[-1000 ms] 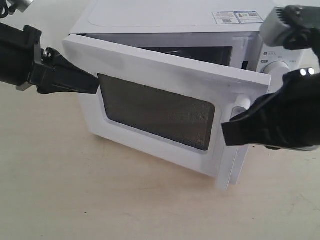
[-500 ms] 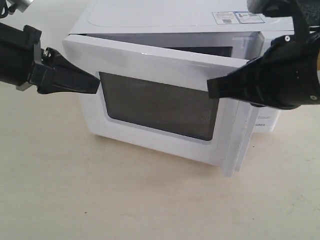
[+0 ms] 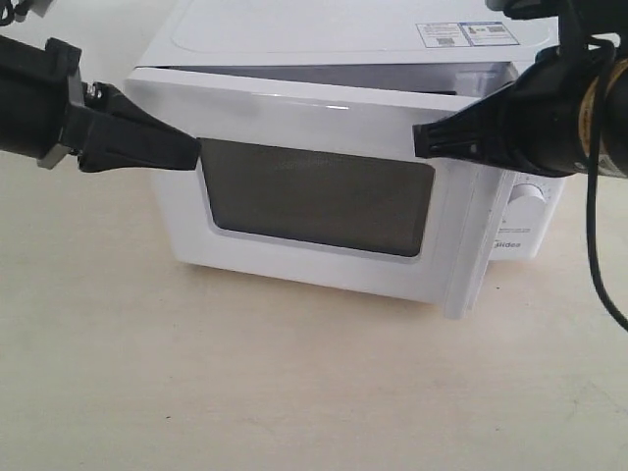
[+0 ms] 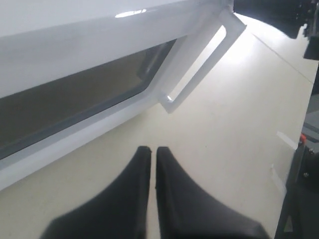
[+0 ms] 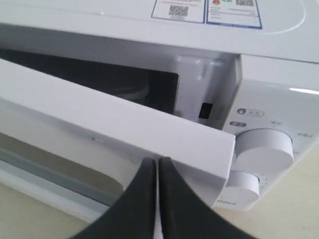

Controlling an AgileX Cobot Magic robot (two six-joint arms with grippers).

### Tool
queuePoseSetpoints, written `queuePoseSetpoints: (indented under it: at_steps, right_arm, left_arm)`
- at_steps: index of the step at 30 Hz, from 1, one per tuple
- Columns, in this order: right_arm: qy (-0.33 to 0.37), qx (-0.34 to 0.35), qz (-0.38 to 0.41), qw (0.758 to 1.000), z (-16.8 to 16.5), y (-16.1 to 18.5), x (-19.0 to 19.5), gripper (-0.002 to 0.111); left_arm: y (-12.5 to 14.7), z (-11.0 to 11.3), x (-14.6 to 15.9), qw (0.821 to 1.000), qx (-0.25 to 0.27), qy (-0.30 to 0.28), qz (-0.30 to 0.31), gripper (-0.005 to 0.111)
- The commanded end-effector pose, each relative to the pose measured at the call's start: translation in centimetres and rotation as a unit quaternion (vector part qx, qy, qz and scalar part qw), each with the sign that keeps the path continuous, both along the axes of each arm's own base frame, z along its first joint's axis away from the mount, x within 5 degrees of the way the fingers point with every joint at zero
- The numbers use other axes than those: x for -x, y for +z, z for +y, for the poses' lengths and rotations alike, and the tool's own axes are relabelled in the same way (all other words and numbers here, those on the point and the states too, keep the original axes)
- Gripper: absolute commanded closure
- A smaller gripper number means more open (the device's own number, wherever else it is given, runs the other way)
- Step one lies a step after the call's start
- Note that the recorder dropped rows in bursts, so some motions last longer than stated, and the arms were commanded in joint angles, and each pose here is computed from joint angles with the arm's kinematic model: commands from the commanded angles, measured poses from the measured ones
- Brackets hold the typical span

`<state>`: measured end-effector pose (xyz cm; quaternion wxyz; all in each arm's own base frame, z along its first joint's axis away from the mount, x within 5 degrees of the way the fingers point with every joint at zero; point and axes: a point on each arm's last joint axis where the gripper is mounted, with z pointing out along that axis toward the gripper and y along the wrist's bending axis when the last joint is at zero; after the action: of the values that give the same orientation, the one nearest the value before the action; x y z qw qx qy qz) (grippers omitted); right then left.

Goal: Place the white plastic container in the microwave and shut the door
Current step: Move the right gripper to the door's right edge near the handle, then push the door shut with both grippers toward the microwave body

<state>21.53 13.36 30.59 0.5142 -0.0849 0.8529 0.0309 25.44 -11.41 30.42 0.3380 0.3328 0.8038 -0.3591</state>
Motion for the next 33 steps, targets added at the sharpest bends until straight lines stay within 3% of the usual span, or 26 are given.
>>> queuePoseSetpoints:
  at_steps: [1, 11, 33]
  right_arm:
    - [-0.014, -0.003, -0.024, 1.0, 0.2, 0.1, -0.7, 0.108]
    - [-0.025, 0.001, -0.042, 0.999, 1.0, -1.0, -2.0, 0.108]
    - [-0.04, 0.018, -0.053, 0.998, 3.0, -1.5, -4.7, 0.108]
  left_arm:
    - [0.5, -0.2, 0.1, 1.0, 0.023, 0.008, 0.003, 0.102]
    - [0.9, -0.4, -0.1, 0.999, 0.05, 0.022, 0.005, 0.102]
    - [0.9, -0.4, -0.1, 0.998, 0.05, 0.022, 0.006, 0.102]
